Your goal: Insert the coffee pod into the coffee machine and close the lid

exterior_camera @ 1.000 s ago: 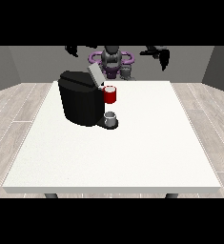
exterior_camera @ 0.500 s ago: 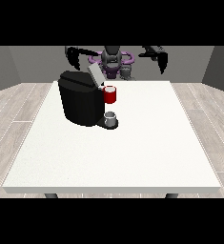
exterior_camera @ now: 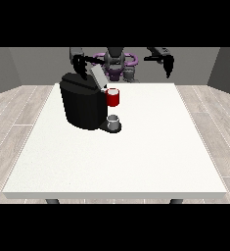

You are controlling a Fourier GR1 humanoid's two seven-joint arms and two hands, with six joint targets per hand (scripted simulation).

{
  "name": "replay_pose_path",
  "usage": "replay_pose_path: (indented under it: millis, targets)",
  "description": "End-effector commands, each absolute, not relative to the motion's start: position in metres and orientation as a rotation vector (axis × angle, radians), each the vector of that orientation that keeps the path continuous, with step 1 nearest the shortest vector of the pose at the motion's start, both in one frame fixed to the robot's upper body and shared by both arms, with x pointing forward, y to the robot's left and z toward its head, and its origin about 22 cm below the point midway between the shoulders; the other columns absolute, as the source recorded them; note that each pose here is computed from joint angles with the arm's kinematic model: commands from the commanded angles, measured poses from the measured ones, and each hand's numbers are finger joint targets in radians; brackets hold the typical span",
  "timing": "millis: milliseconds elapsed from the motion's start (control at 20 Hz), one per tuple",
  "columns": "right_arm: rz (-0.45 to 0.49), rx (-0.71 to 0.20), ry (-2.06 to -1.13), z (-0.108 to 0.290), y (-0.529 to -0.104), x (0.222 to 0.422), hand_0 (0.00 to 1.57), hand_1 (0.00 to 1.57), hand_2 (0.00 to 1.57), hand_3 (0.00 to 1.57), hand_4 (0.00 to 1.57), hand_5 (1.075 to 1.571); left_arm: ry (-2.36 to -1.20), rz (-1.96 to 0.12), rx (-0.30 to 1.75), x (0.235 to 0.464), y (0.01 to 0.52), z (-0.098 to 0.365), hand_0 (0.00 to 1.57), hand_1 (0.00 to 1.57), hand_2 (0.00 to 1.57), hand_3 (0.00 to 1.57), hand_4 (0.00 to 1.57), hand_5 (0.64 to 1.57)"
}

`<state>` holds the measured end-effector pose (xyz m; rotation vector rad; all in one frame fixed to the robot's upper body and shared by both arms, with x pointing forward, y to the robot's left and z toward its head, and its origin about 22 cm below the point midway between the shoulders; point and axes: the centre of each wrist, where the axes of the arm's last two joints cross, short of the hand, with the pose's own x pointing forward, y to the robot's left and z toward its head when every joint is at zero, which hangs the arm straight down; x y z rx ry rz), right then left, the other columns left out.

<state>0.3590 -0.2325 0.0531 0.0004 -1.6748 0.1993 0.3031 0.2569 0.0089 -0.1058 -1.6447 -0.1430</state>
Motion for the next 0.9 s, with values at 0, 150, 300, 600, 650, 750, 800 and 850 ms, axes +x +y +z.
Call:
replay_pose_path:
  millis: [0,150,300,600,650,750,800,850]
  targets:
    - [0.242,-0.012,-1.680,0.051,-0.244,0.366,0.00,0.00,0.00,0.00,0.00,1.571,-1.656,-0.139,-0.109,0.303,0.268,0.030,0.00,0.00,0.00,0.00,0.00,1.571]
    - [0.249,-0.021,-1.689,0.058,-0.222,0.374,0.00,0.00,0.00,0.00,0.00,1.571,-1.692,-0.103,-0.088,0.308,0.267,0.035,0.00,0.00,0.00,0.00,0.00,1.571]
    - [0.249,0.021,-1.698,0.069,-0.215,0.378,0.00,0.00,0.00,0.00,0.00,1.571,-1.657,-0.101,-0.066,0.290,0.267,0.000,0.00,0.00,0.00,0.00,0.12,1.571]
    - [0.296,0.013,-1.701,0.069,-0.213,0.389,0.00,0.00,0.00,0.00,0.00,1.571,-1.690,-0.143,-0.061,0.309,0.267,0.037,0.00,0.00,0.00,0.00,0.00,1.571]
    - [0.277,0.024,-1.735,0.064,-0.213,0.388,0.00,0.00,0.00,0.00,0.00,1.571,-1.692,-0.135,-0.059,0.304,0.261,0.031,0.00,0.00,0.00,0.00,0.00,1.571]
    - [0.318,0.038,-1.719,0.064,-0.197,0.384,0.00,0.00,0.00,0.00,0.00,1.571,-1.694,-0.111,-0.025,0.305,0.280,0.019,0.00,0.00,0.00,0.00,0.00,1.571]
    - [0.263,-0.028,-1.738,0.072,-0.223,0.395,0.00,0.00,0.00,0.00,0.00,1.571,-1.708,-0.167,-0.093,0.296,0.251,0.022,0.00,0.00,0.00,0.00,0.00,1.571]
    - [0.292,0.012,-1.730,0.072,-0.189,0.391,0.00,0.00,0.00,0.00,0.00,1.571,-1.682,-0.170,-0.068,0.306,0.269,0.028,0.00,0.00,0.00,0.00,0.00,1.571]
